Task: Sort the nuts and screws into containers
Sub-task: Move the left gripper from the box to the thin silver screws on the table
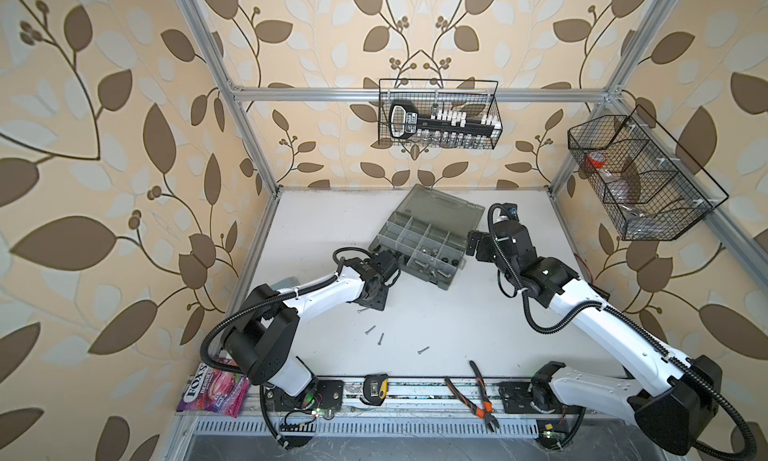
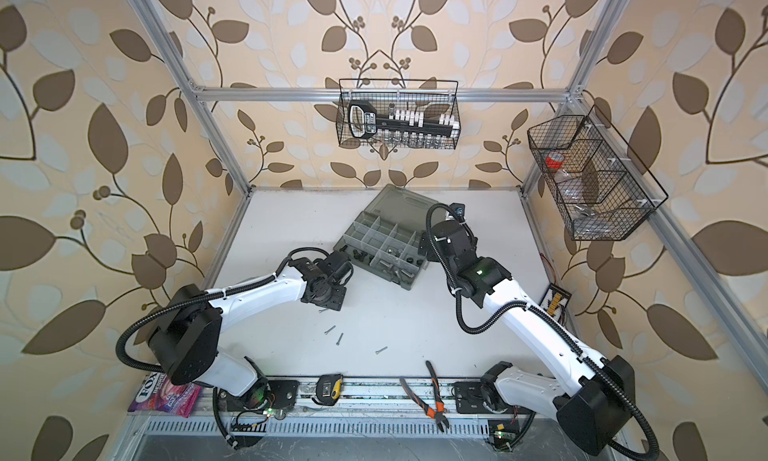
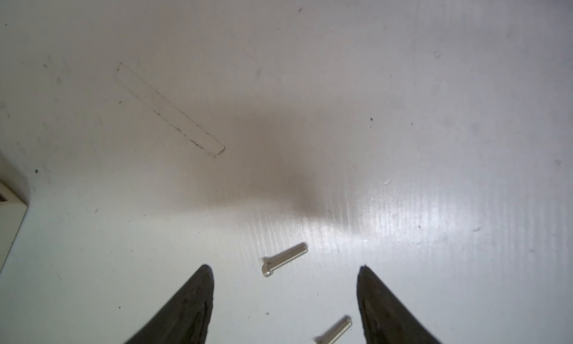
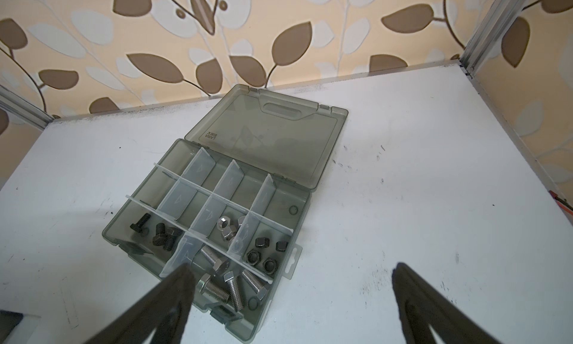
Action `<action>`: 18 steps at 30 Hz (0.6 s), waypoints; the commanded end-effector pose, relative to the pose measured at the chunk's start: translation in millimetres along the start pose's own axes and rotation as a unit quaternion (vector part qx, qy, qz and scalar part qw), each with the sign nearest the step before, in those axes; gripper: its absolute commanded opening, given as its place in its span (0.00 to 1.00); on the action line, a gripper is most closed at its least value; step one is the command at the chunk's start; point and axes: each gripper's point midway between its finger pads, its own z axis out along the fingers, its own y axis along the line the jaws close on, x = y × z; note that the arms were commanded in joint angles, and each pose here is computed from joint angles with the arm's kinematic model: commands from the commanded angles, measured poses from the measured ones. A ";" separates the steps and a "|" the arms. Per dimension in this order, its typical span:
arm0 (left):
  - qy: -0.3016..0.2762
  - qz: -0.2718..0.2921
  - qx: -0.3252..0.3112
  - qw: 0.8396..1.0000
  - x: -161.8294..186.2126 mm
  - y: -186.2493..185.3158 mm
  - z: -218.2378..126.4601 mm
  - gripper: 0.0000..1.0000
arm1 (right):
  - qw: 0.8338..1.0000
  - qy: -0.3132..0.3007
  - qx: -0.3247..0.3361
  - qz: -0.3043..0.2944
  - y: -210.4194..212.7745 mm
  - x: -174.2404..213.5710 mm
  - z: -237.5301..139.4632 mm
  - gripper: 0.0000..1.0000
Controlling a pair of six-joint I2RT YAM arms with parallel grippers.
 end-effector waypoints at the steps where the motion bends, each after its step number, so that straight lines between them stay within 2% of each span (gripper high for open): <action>1: 0.006 -0.007 -0.025 1.000 10.4 15.8 -1.9 0.66 | 1.000 0.003 0.015 -0.008 -6.0 3.5 2.1 1.00; 18: 0.083 -0.006 -0.037 0.996 33.9 10.4 24.6 0.54 | 1.000 0.007 0.013 -0.013 -2.0 2.2 5.7 1.00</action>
